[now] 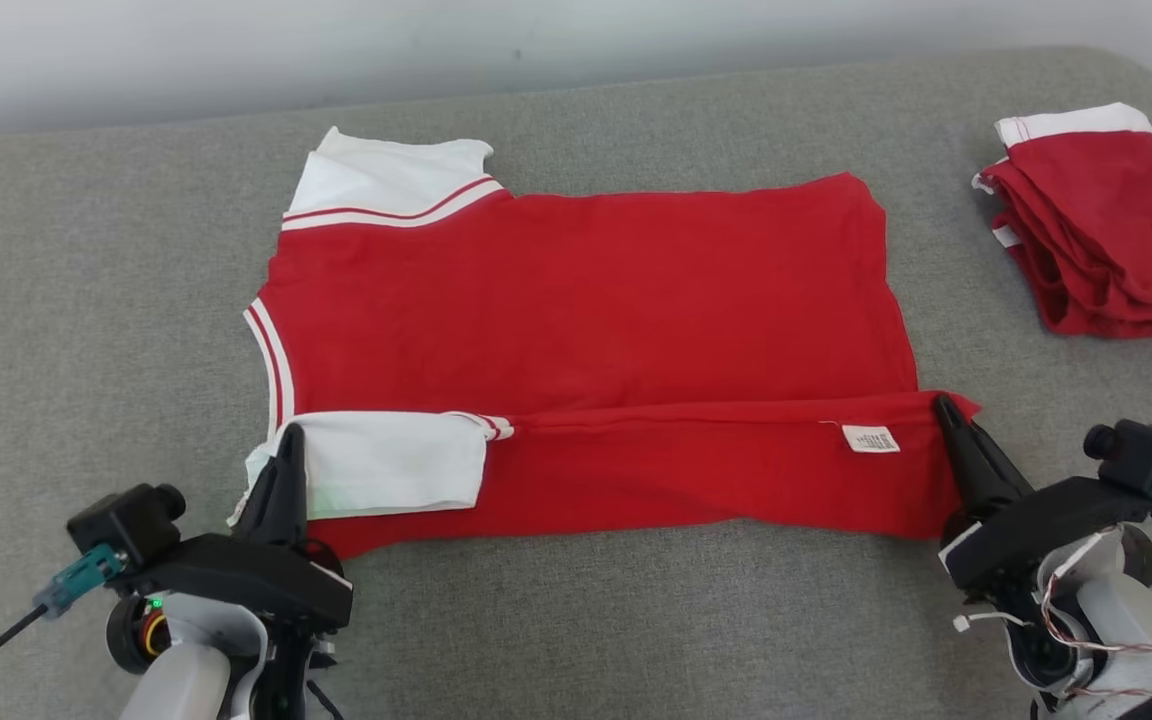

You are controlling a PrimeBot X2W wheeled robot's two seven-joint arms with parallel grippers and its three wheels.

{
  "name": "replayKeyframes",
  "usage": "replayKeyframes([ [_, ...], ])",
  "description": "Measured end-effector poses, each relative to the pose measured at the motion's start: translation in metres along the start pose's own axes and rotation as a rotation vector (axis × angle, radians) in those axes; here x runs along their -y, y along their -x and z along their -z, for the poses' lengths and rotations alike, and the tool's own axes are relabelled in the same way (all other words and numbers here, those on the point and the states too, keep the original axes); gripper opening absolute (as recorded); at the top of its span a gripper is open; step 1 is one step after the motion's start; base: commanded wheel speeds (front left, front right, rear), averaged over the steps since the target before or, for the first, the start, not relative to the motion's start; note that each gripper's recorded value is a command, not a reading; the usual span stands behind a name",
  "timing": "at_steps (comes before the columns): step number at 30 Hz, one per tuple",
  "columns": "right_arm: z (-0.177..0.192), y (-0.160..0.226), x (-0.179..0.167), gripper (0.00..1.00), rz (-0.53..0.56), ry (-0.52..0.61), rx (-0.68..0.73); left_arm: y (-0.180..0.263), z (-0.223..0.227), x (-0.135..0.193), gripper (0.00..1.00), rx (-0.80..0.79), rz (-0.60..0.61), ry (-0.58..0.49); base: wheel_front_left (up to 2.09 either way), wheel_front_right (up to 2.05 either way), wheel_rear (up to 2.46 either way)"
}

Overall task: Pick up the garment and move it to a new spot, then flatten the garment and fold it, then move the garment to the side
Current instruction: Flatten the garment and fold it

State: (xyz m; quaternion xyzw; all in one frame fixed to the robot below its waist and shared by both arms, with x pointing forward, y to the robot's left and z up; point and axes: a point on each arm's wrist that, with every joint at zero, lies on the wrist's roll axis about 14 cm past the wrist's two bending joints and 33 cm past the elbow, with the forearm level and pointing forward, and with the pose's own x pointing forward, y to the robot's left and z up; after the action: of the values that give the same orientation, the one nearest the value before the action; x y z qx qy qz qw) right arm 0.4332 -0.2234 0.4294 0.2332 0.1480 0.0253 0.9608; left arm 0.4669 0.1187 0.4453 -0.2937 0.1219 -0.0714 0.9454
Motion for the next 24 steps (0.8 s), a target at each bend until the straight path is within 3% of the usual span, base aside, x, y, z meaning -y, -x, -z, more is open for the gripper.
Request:
replayKeyframes([
  [3,0.004,-0.006,0.001,0.00,0.006,0.009,-0.010,-0.007,0.010,-0.003,0.00,-0.036,0.003,-0.031,0.00,0.00,0.00],
  [4,0.005,-0.008,0.001,0.23,0.005,0.020,-0.010,-0.007,0.013,-0.003,0.04,-0.042,0.002,-0.046,0.00,0.00,0.00],
  [5,0.005,-0.009,0.002,1.00,0.006,0.036,-0.007,-0.008,0.013,-0.006,0.60,-0.037,-0.004,-0.063,0.00,0.00,0.00],
  [6,0.005,-0.009,0.003,1.00,0.004,0.059,-0.006,-0.008,0.013,-0.007,1.00,-0.035,-0.001,-0.084,0.00,0.00,0.00],
  [11,0.001,-0.002,0.006,1.00,-0.007,0.153,0.021,0.000,0.003,-0.012,1.00,0.026,-0.012,-0.107,0.00,0.00,0.00],
  [17,0.021,0.021,0.012,1.00,-0.016,0.216,-0.030,0.031,0.020,-0.031,1.00,0.004,-0.064,-0.121,0.00,0.00,0.00],
  [24,0.029,0.031,0.017,1.00,0.003,0.221,-0.035,0.051,0.042,-0.032,1.00,-0.047,-0.076,-0.167,0.00,0.00,0.00],
])
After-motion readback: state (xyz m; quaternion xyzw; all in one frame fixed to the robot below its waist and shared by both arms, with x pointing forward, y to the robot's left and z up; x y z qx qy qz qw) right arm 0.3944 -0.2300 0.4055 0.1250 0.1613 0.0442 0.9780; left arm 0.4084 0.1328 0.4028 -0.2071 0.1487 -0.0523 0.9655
